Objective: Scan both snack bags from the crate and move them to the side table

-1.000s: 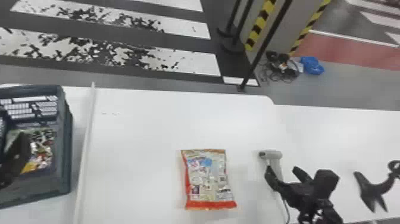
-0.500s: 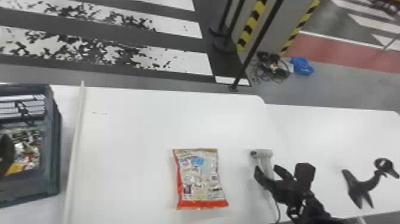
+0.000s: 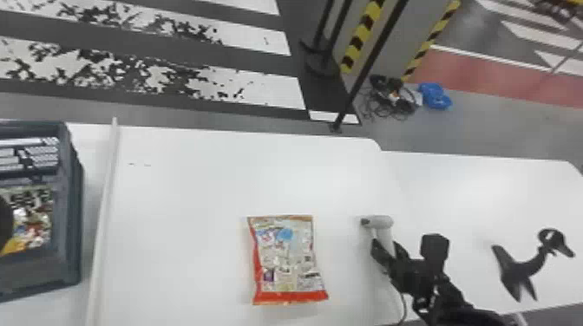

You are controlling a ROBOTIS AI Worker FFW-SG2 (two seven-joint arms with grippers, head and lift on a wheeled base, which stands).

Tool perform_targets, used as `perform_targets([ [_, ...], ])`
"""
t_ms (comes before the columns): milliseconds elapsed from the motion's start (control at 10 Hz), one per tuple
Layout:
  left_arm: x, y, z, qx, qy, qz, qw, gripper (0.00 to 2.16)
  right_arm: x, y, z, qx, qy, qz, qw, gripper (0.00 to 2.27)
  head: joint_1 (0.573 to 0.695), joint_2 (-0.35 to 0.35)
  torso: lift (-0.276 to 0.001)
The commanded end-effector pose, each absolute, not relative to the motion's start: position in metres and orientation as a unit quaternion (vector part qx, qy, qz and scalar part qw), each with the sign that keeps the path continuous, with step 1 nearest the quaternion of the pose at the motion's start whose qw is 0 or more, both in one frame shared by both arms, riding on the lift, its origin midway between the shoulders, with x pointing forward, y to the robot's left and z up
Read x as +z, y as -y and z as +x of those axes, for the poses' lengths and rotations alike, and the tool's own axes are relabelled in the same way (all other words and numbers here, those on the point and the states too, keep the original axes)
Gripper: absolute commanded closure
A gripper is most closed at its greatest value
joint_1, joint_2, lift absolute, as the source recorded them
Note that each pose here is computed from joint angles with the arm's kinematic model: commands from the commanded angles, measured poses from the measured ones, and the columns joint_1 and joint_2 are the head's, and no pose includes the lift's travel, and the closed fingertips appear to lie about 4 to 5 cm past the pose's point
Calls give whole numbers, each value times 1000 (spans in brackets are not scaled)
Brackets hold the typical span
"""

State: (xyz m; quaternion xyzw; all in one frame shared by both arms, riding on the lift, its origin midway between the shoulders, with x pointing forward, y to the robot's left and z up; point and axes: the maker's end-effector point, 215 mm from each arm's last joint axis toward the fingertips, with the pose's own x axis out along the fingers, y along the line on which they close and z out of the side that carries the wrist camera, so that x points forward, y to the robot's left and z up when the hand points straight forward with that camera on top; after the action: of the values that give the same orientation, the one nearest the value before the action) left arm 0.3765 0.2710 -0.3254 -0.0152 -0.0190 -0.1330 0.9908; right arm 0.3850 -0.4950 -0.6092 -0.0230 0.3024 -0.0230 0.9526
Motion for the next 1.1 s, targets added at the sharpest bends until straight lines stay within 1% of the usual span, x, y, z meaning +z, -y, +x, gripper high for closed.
perform_targets([
  [0, -325, -272, 377, -133, 20, -15, 991, 70, -604, 494, 386, -22, -289, -26, 957, 2240, 695, -326, -29],
  [200, -327, -273, 377, -131, 19, -15, 991, 70, -594, 496, 379, -36, -273, -21, 961, 2240, 695, -325, -29],
  [400, -328, -274, 378, -131, 21, -13, 991, 70, -569, 465, 360, -34, -244, -4, 969, 2240, 695, -323, -29],
  [600, -330, -275, 379, -132, 27, -11, 991, 70, -539, 440, 332, -51, -205, 25, 977, 2240, 695, -291, -29],
  [700, -333, -277, 379, -131, 26, -11, 991, 70, -530, 426, 324, -48, -195, 35, 979, 2240, 695, -285, -29],
  [1000, -332, -282, 379, -130, 42, -10, 991, 70, -518, 389, 304, -32, -197, 54, 978, 2240, 695, -220, -29],
])
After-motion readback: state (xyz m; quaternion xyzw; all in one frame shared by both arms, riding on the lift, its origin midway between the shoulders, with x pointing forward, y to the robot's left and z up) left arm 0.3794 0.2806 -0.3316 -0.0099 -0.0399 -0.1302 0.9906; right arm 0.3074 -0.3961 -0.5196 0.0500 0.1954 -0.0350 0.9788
